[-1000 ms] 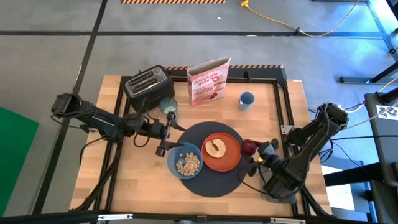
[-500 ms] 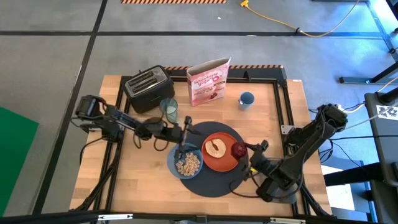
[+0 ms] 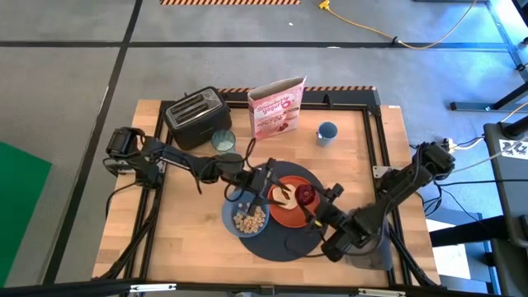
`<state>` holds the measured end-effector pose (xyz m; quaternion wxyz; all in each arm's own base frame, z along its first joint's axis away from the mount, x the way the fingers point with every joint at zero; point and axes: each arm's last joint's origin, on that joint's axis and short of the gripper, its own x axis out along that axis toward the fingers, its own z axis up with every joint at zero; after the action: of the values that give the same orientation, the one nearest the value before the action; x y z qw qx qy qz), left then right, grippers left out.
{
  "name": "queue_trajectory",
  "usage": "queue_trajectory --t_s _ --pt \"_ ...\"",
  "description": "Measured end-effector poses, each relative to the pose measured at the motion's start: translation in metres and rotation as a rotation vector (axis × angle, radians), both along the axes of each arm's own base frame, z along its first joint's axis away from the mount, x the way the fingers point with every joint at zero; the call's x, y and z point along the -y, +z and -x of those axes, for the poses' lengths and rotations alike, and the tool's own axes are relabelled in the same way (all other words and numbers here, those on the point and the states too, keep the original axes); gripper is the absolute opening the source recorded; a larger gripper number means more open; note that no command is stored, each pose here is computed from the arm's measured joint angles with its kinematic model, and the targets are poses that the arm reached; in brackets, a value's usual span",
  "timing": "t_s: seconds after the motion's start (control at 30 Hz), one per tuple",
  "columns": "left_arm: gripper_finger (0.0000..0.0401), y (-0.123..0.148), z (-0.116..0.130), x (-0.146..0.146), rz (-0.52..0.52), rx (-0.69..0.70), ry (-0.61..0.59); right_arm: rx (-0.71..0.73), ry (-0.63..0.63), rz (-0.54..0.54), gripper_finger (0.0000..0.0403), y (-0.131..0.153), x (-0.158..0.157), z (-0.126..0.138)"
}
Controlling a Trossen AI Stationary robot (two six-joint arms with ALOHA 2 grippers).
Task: Arrange a breakfast setting
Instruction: Put the apple on the plate
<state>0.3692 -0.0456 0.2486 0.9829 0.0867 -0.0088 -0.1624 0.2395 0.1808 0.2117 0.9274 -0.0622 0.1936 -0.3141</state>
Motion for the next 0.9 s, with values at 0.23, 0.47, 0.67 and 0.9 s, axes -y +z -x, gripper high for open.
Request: queue_trajectory --t_s 0.23,0.47,0.67,0.9 --pt "0.015 -0.011 -0.012 -0.001 0.015 0.003 -0.03 -0.024 0.06 0.034 0.0291 0.001 -0.006 -0.007" --pt "0.0141 -0.021 -0.034 0.002 0.035 -0.029 -0.054 -0.036 0.087 0.044 0.0291 0.003 -0.006 -0.017" --pt "0.0139 -0.018 -0.035 0.001 0.036 -0.023 -0.043 -0.041 0.09 0.047 0.0291 0.003 -0.006 -0.017" --pt "0.0123 -0.02 -0.035 -0.003 0.034 -0.037 0.015 -0.039 0.088 0.05 0.0291 0.003 -0.006 -0.017"
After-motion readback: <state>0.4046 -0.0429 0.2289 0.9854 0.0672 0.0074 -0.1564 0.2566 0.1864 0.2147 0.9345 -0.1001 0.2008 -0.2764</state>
